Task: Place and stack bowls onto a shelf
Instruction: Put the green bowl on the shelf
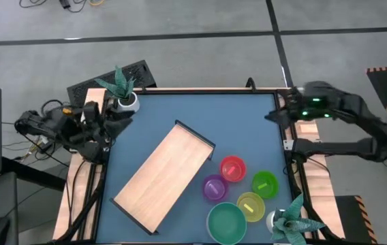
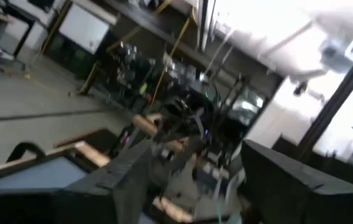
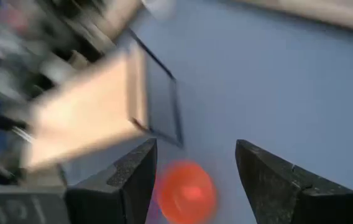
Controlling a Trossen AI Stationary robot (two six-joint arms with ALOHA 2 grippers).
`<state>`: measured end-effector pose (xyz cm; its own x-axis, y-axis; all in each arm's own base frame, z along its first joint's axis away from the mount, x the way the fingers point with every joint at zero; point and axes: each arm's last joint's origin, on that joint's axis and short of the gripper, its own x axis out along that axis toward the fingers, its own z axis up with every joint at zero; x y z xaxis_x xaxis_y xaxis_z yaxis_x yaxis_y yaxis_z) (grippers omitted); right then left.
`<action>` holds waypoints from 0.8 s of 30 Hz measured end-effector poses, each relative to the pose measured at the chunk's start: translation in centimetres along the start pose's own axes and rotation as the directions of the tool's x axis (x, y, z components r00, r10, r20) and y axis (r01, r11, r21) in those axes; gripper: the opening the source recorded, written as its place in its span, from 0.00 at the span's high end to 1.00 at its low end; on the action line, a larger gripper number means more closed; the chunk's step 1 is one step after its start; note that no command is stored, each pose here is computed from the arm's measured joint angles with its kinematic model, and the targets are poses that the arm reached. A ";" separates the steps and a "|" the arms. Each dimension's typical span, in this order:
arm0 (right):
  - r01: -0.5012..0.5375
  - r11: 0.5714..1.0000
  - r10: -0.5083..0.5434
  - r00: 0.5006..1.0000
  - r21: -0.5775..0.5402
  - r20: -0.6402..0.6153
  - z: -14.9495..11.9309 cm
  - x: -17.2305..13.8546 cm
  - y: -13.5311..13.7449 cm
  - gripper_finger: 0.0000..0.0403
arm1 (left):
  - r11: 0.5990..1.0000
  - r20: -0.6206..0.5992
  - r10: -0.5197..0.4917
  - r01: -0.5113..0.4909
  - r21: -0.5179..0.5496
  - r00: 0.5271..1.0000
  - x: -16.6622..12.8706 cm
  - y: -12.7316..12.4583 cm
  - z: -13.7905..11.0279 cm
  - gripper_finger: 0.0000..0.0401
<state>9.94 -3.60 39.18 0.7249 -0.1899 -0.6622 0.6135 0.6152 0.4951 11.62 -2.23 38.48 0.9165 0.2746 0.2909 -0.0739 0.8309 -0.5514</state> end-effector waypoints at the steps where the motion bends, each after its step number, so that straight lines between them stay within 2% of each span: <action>1: 0.035 0.999 -0.035 0.998 0.001 -0.055 0.1 0.8 0.1 0.39 | 1.000 -0.018 0.007 -0.007 0.002 1.000 0.2 -0.1 -0.1 0.37; 4: 0.079 0.996 -0.084 0.979 -0.033 -0.183 0.1 3.2 0.9 0.39 | 1.000 -0.070 0.027 -0.027 -0.006 0.997 0.4 -0.3 -0.2 0.31; 10: -0.036 0.990 -0.012 0.941 -0.137 -0.337 -1.6 6.8 5.1 0.39 | 1.000 -0.156 -0.016 0.013 -0.018 0.988 0.4 -0.5 -0.1 0.29; 17: -0.166 0.948 0.051 0.921 -0.271 -0.385 -6.5 9.9 11.3 0.39 | 1.000 -0.202 -0.022 0.020 -0.009 0.979 0.3 -0.4 -0.5 0.29; 20: -0.186 0.939 0.050 0.907 -0.290 -0.419 -8.9 11.3 13.2 0.39 | 1.000 -0.236 -0.002 0.001 -0.001 0.972 0.3 -0.2 -0.8 0.29; 24: -0.170 0.932 0.000 0.884 -0.321 -0.468 -12.1 13.1 14.7 0.39 | 1.000 -0.280 0.027 -0.024 0.015 0.960 0.1 0.1 -1.3 0.29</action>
<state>24.70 12.24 30.96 0.4945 0.1901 -0.8481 0.3481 0.8508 0.3937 12.23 -2.73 37.47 0.9876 0.1505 0.0457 -0.1013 0.8311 -0.5468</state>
